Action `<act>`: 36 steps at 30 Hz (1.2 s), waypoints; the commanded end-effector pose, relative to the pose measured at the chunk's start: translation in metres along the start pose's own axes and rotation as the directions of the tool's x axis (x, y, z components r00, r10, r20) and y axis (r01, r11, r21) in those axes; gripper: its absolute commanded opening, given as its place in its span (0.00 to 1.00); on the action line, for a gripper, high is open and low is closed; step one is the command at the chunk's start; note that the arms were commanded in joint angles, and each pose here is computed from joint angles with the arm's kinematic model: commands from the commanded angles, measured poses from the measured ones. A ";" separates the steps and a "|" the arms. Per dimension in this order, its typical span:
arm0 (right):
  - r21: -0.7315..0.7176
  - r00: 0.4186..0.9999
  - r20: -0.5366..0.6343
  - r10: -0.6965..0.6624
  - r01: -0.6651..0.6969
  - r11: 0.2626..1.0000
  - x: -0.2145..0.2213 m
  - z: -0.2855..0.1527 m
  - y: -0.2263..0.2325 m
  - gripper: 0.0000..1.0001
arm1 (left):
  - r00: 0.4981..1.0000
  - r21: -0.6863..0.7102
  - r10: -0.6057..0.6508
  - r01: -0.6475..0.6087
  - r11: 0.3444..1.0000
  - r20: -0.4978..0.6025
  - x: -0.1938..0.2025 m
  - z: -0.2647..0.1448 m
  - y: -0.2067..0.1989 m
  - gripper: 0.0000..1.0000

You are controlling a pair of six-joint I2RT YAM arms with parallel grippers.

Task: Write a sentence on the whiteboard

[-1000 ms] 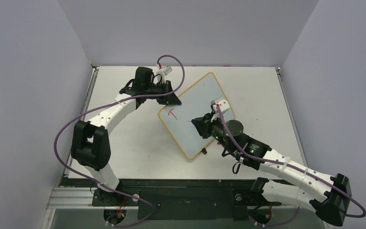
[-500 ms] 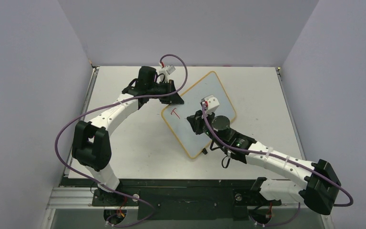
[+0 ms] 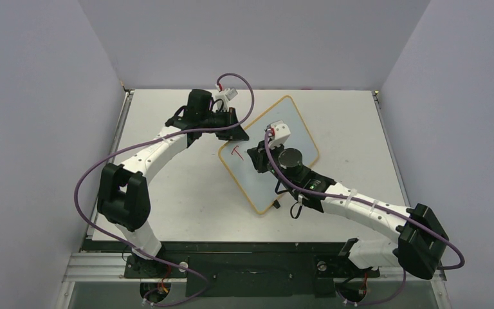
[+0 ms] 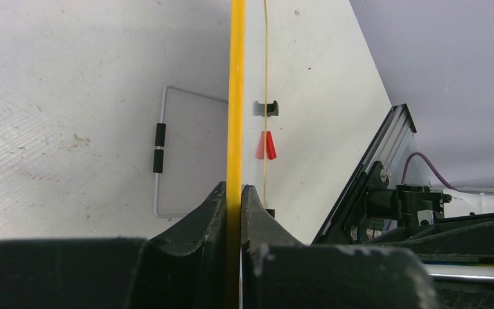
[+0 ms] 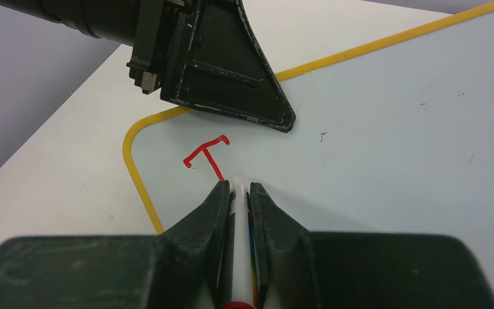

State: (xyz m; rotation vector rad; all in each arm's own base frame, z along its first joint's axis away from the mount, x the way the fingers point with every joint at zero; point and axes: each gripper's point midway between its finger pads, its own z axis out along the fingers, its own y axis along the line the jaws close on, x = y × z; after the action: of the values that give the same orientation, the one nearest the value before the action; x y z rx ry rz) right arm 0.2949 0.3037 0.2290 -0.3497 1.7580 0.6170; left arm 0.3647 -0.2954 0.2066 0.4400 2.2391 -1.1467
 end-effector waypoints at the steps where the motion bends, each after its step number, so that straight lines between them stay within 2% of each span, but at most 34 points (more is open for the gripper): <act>1: 0.017 0.993 0.116 0.026 -0.028 0.999 -0.041 0.004 0.001 0.00 | 0.993 -0.075 0.109 -0.106 0.992 0.037 -0.013 -0.008 0.001 0.00; 9: 0.088 0.994 0.110 -0.002 -0.007 0.996 -0.041 0.007 -0.013 0.00 | 0.993 -0.070 0.114 -0.112 0.991 0.035 -0.012 -0.008 -0.002 0.00; 26: 0.128 0.997 0.077 -0.024 0.014 0.992 -0.035 0.022 -0.017 0.00 | 0.992 -0.063 0.123 -0.120 0.991 0.036 -0.011 -0.009 -0.007 0.00; 36: 0.083 0.999 0.046 -0.020 0.016 0.996 -0.024 0.025 -0.009 0.00 | 0.992 -0.063 0.124 -0.121 0.991 0.035 -0.011 -0.008 -0.007 0.00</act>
State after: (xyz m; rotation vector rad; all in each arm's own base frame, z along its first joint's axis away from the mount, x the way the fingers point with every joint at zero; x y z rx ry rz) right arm 0.3225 0.2999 0.2318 -0.2936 1.7592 0.4990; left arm 0.3613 -0.2982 0.2106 0.4506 2.2322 -1.1312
